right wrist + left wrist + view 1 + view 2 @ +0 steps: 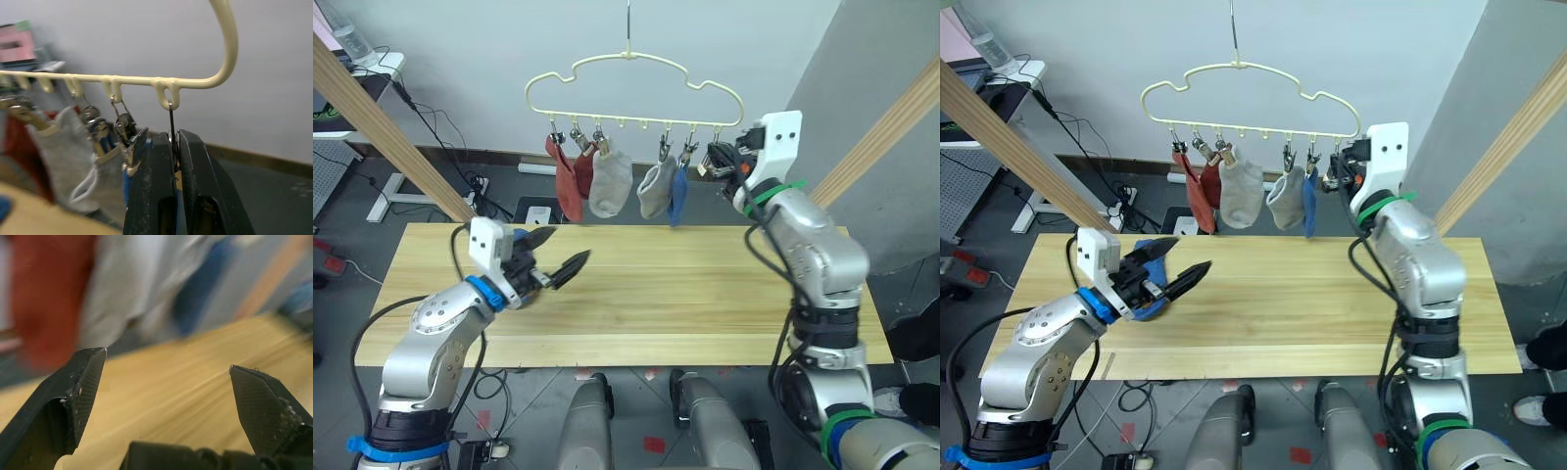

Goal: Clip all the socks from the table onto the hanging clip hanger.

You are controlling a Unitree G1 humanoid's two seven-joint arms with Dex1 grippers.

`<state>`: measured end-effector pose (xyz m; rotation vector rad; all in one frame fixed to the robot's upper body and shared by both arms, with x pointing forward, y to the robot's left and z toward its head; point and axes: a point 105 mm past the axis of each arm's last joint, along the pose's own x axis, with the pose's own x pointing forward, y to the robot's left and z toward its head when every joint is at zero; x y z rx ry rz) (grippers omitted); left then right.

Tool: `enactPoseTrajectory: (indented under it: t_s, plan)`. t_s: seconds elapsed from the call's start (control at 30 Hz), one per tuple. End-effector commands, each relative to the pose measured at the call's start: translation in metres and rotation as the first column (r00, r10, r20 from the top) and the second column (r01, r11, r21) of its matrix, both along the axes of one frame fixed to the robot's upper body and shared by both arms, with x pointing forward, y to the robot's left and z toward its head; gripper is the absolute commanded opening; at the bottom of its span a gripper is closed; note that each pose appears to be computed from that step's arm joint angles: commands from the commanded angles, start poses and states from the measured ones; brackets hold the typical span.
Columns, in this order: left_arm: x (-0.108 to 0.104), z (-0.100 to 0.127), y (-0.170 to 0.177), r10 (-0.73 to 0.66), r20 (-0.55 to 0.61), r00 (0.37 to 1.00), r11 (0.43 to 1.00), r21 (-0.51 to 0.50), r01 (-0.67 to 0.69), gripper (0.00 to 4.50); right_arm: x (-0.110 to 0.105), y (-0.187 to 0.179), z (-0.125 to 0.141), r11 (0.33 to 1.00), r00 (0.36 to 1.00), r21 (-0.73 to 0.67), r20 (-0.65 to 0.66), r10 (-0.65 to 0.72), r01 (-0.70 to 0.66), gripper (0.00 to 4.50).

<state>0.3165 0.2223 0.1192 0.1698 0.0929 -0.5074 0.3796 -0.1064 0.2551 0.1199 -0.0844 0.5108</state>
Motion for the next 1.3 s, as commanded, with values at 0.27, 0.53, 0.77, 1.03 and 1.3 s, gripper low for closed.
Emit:
enactPoseTrajectory:
  t_s: [0.27, 0.53, 0.77, 1.03, 1.3]
  plan:
    - [0.040, -0.037, 0.057, 0.269, -0.016, 0.963, 0.955, 0.137, -0.264, 4.50, -0.011, 0.004, 0.006, 0.983, 0.976, 0.037, -0.120, 0.183, -0.180, 0.02]
    - [0.066, -0.051, 0.077, 0.382, -0.028, 0.924, 0.910, 0.187, -0.371, 4.50, -0.009, 0.004, 0.009, 0.986, 0.980, 0.021, -0.107, 0.168, -0.167, 0.02]
    - [0.058, -0.089, 0.078, 0.387, -0.256, 0.886, 0.921, 0.149, -0.359, 4.50, -0.010, 0.003, 0.011, 0.988, 0.983, 0.020, -0.103, 0.155, -0.154, 0.02]
    - [0.054, -0.090, 0.074, 0.353, -0.295, 0.888, 0.935, 0.098, -0.339, 2.88, -0.010, 0.003, 0.011, 0.989, 0.983, 0.019, -0.103, 0.149, -0.148, 0.00]
    - [0.051, -0.072, 0.047, 0.193, -0.237, 0.952, 0.981, 0.057, -0.185, 0.72, -0.009, 0.005, 0.009, 0.988, 0.982, 0.024, -0.112, 0.155, -0.153, 0.00]
